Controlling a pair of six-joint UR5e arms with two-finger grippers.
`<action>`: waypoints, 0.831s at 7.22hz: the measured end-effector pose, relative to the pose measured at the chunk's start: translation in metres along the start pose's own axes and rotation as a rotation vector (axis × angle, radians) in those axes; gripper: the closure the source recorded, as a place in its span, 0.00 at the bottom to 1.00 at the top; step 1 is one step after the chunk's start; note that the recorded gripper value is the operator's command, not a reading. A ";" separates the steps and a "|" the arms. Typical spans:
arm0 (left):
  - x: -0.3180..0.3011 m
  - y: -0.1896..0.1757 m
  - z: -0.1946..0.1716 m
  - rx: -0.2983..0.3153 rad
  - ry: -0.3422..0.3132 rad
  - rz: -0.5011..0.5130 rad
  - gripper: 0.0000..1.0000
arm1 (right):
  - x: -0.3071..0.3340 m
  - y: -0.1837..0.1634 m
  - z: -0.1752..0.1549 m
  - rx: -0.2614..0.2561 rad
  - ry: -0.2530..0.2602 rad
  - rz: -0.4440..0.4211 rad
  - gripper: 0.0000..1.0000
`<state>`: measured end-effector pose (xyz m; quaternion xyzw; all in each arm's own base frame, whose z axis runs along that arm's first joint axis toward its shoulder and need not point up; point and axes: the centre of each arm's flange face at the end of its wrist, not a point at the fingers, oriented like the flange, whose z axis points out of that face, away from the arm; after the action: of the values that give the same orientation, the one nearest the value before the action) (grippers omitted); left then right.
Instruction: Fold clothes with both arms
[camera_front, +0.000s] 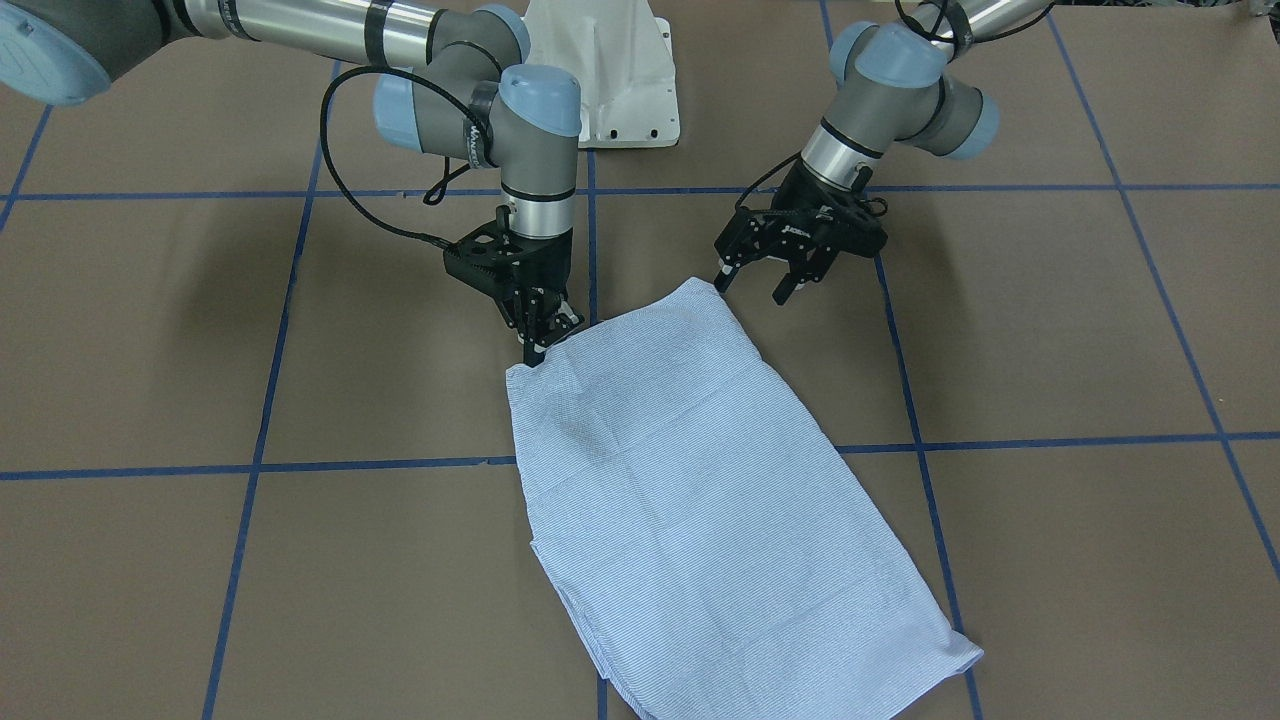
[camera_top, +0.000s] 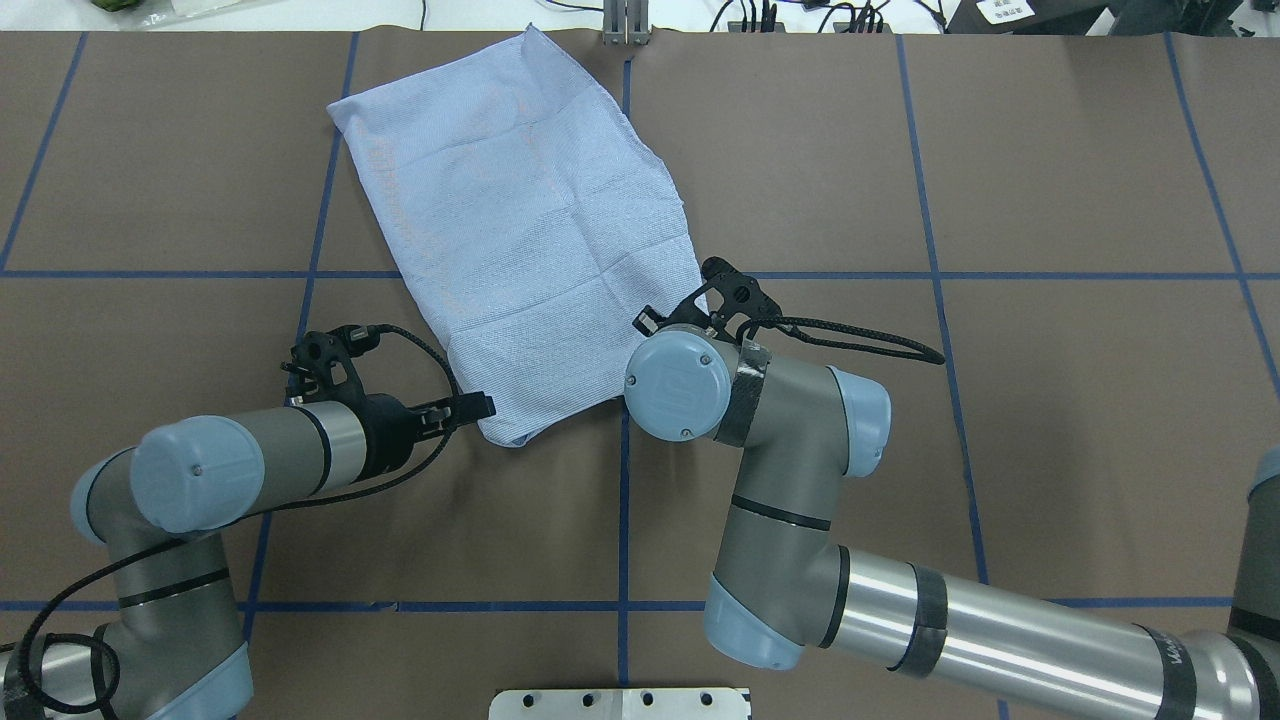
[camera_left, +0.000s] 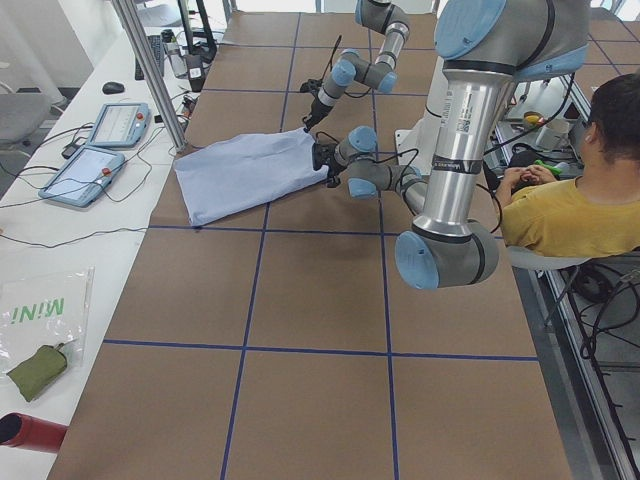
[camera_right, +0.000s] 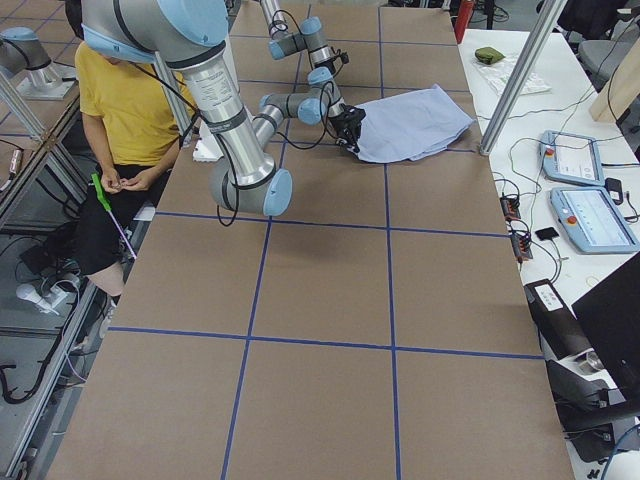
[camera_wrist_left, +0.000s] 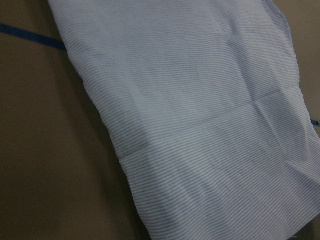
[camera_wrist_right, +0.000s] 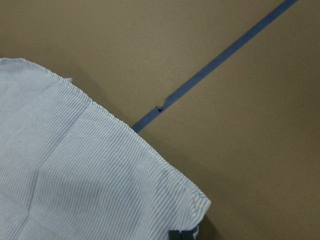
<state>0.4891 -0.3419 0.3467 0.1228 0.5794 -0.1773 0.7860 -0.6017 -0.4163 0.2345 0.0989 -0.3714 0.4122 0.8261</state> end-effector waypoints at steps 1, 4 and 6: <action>0.001 0.008 0.005 0.002 -0.002 -0.015 0.37 | 0.000 0.000 0.000 0.003 -0.002 0.000 1.00; 0.017 0.017 0.026 0.000 0.002 -0.032 0.52 | 0.000 -0.001 0.000 0.004 -0.002 0.000 1.00; 0.022 0.018 0.031 -0.001 0.004 -0.033 1.00 | 0.001 -0.001 0.001 0.005 -0.002 -0.001 1.00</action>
<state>0.5292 -0.3413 0.3348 0.1131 0.5830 -0.1899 0.7818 -0.6013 -0.4167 0.2355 0.1014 -0.3710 0.4127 0.8257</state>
